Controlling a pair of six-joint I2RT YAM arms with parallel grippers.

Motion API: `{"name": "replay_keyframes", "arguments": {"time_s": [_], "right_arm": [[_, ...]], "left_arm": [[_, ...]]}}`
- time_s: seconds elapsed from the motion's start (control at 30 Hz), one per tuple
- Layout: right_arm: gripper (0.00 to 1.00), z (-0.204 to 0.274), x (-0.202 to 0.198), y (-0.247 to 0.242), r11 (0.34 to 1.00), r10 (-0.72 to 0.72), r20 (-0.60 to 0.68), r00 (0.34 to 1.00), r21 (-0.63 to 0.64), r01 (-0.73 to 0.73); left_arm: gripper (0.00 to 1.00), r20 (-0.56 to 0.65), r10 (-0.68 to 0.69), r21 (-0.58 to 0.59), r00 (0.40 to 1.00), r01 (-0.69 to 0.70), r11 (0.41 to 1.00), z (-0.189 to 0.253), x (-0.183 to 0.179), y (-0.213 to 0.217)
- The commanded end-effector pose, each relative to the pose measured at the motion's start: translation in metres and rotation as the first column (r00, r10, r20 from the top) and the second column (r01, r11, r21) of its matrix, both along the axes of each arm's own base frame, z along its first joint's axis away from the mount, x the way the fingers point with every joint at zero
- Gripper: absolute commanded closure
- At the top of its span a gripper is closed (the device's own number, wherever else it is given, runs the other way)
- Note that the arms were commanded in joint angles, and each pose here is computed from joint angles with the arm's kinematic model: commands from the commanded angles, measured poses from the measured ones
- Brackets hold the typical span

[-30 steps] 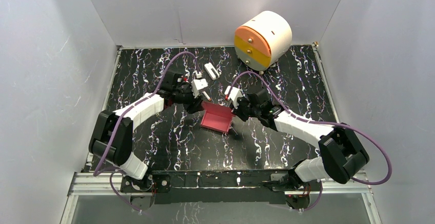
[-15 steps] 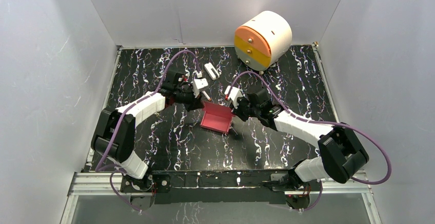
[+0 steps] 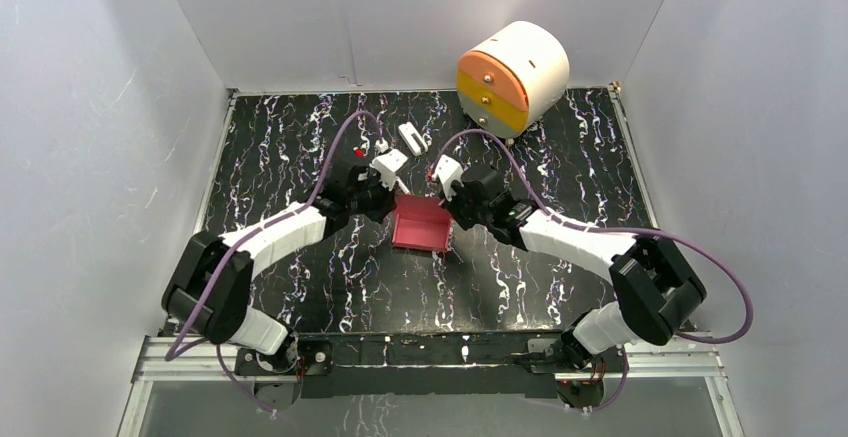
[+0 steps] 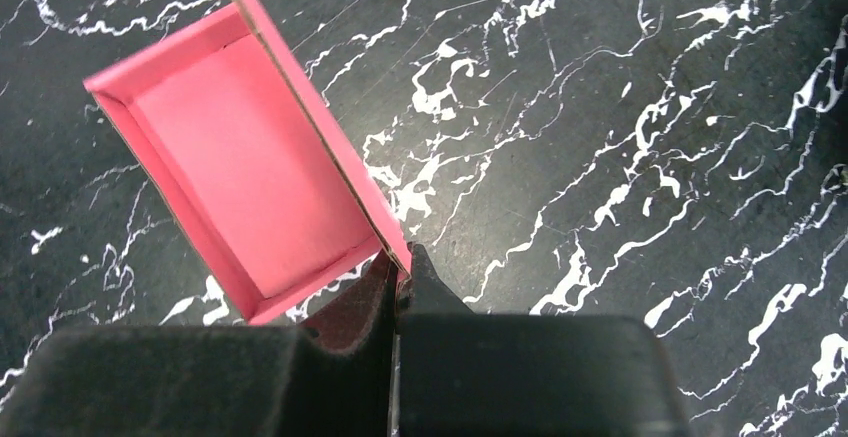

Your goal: Fold the paper box

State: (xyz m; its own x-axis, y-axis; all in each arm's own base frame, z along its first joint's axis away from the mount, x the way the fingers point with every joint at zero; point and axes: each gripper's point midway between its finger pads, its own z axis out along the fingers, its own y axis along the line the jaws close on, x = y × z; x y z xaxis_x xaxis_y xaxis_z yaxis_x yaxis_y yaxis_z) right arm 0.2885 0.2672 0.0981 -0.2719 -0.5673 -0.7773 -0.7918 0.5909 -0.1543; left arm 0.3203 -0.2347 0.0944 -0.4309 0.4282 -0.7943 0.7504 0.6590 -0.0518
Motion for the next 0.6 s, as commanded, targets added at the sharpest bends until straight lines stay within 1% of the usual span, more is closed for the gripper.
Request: {"name": "replay_keyframes", "arguments": {"time_s": [0.0,0.03,0.07,0.2,0.4,0.57], "right_arm": [[1.0,0.018,0.015,0.007,0.984,-0.177,0.044,0.983,0.041,0.175],[1.0,0.02,0.015,0.009,0.979,-0.2,0.047,0.979,0.053,0.197],[1.0,0.022,0.015,0.01,0.973,-0.225,0.052,0.973,0.062,0.222],[1.0,0.031,0.018,0.019,0.933,-0.34,0.036,0.94,0.138,0.332],[1.0,0.03,0.017,0.027,0.864,-0.468,-0.005,0.884,0.208,0.459],[1.0,0.029,0.008,0.032,0.813,-0.545,-0.003,0.838,0.239,0.53]], "left_arm": [[1.0,0.044,0.222,-0.174,0.974,-0.211,0.962,0.039,0.004,-0.006],[1.0,0.047,0.261,-0.194,0.964,-0.247,0.949,0.041,0.003,-0.004],[1.0,0.024,0.297,-0.235,0.954,-0.284,0.93,0.042,0.002,-0.004],[1.0,-0.027,0.366,-0.318,0.93,-0.355,0.879,0.042,-0.007,-0.006],[1.0,-0.055,0.523,-0.349,0.85,-0.507,0.788,0.038,-0.006,-0.005],[1.0,-0.057,0.611,-0.372,0.79,-0.585,0.721,0.038,-0.008,-0.008]]}}
